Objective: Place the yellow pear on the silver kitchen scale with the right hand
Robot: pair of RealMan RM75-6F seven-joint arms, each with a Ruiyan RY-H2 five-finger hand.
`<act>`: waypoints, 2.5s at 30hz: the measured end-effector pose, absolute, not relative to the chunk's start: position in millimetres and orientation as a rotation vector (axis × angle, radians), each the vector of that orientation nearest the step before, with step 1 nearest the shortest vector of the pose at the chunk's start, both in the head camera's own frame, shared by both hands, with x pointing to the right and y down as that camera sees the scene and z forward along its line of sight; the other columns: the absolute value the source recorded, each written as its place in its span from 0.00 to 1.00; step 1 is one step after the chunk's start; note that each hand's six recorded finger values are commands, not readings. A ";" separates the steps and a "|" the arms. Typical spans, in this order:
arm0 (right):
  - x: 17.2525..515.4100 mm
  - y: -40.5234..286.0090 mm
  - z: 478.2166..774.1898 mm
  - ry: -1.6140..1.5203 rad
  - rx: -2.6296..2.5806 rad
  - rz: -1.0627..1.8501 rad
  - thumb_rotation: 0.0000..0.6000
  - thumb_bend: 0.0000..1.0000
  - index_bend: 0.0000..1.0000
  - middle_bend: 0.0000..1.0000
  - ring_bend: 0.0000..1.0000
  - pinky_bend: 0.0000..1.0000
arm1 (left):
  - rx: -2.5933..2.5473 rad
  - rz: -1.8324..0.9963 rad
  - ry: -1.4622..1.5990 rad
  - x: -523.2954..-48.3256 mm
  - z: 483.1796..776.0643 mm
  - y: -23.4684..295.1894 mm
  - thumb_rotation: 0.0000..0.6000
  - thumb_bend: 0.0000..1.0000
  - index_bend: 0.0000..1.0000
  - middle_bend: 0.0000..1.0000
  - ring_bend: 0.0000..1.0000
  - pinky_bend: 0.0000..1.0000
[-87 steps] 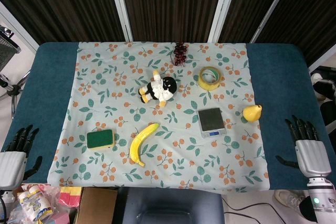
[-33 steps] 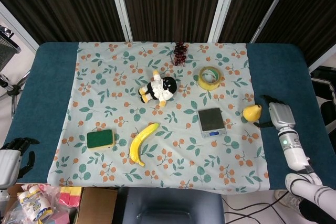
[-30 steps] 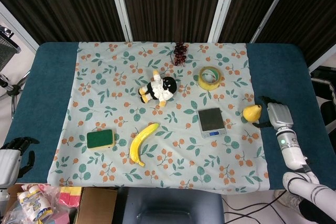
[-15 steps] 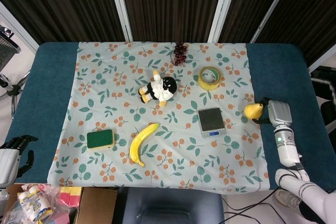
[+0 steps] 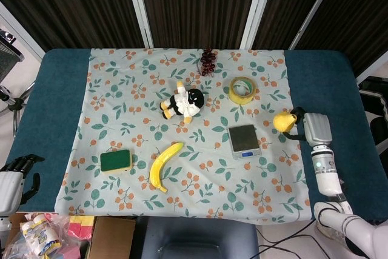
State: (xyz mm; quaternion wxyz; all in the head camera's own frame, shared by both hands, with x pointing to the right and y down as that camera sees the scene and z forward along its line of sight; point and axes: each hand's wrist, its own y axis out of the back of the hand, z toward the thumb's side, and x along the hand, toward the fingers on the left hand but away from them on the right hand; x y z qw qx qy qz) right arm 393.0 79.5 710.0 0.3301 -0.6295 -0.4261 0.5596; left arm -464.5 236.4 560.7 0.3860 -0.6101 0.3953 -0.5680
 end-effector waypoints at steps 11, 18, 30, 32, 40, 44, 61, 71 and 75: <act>324.4 96.9 699.4 -0.944 -1.869 1.333 1.00 0.27 0.82 0.67 0.69 0.78 | -1.540 -1.455 1.011 -466.0 560.1 237.8 1.00 0.52 0.29 0.24 0.25 0.44; 319.2 98.2 705.5 -0.867 -1.843 1.373 1.00 0.27 0.81 0.67 0.68 0.78 | -1.548 -1.450 1.015 -466.1 559.0 238.2 1.00 0.52 0.29 0.24 0.24 0.44; 308.7 91.2 717.9 -0.837 -1.862 1.401 1.00 0.27 0.73 0.64 0.58 0.72 | -1.556 -1.450 1.002 -464.5 560.5 238.5 1.00 0.52 0.29 0.24 0.24 0.44; 308.4 91.5 719.9 -0.827 -1.866 1.415 1.00 0.27 0.69 0.60 0.54 0.68 | -1.557 -1.450 1.003 -464.6 560.3 238.8 1.00 0.52 0.29 0.24 0.24 0.44; 306.9 96.7 724.5 -0.760 -1.888 1.490 1.00 0.27 0.54 0.41 0.34 0.49 | -1.558 -1.450 1.002 -464.2 560.7 238.5 1.00 0.52 0.29 0.24 0.24 0.44; 307.1 98.3 723.0 -0.738 -1.899 1.507 1.00 0.27 0.41 0.31 0.22 0.36 | -1.557 -1.450 1.004 -464.9 559.4 240.4 1.00 0.52 0.29 0.24 0.24 0.44; 324.8 105.9 683.0 -0.772 -1.927 1.477 1.00 0.26 0.10 0.10 0.02 0.15 | -1.554 -1.453 0.995 -463.8 561.0 240.2 1.00 0.52 0.29 0.24 0.24 0.45; 398.8 149.1 596.3 -0.929 -1.666 1.568 1.00 0.26 0.07 0.08 0.00 0.15 | -1.553 -1.464 0.981 -462.3 565.7 237.1 1.00 0.52 0.28 0.24 0.24 0.45; 438.9 176.9 568.0 -1.045 -1.513 1.640 1.00 0.26 0.06 0.07 0.00 0.14 | -1.557 -1.471 0.971 -461.5 567.0 238.4 1.00 0.52 0.28 0.24 0.24 0.45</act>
